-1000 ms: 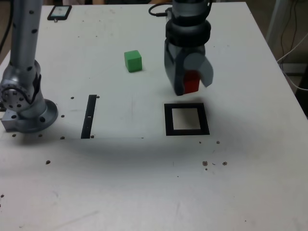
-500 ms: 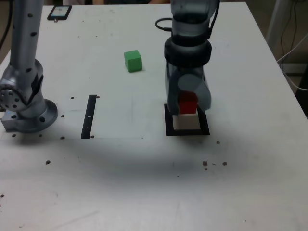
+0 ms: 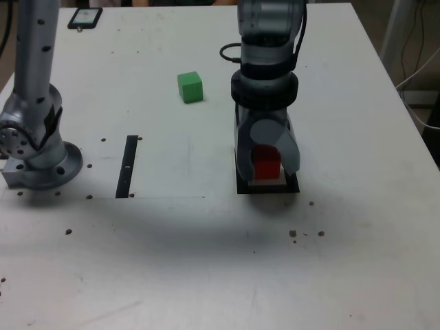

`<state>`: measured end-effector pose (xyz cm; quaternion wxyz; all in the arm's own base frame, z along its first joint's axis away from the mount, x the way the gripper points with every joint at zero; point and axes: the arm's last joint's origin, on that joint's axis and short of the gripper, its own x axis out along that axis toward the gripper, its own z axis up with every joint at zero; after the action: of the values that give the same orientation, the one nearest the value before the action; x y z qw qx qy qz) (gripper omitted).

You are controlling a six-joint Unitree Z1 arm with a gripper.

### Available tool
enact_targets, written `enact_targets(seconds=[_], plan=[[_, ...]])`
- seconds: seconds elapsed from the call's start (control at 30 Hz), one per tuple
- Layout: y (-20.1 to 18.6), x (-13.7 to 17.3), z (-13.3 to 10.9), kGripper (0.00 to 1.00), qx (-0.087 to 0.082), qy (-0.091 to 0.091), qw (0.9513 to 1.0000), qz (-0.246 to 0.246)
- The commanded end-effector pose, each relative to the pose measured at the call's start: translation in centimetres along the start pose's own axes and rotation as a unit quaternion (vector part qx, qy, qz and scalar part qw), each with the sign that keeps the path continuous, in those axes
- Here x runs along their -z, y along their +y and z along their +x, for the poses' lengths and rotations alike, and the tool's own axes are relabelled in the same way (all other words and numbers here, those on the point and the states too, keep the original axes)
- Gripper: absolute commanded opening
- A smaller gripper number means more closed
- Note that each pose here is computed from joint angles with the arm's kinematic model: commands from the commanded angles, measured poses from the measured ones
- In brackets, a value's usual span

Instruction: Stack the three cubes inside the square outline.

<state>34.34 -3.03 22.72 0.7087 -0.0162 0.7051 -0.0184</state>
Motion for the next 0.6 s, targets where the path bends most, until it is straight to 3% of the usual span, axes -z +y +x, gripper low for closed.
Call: enact_targets(seconds=[0.0,0.23,0.57], plan=[[0.1,-0.2,-0.2,0.07,-0.002,-0.008,1.0,0.0],[0.3,-0.5,0.3,0.09,-0.016,-0.003,0.9999,-0.001],[0.5,-0.5,1.4,0.13,-0.022,0.033,0.9992,-0.005]])
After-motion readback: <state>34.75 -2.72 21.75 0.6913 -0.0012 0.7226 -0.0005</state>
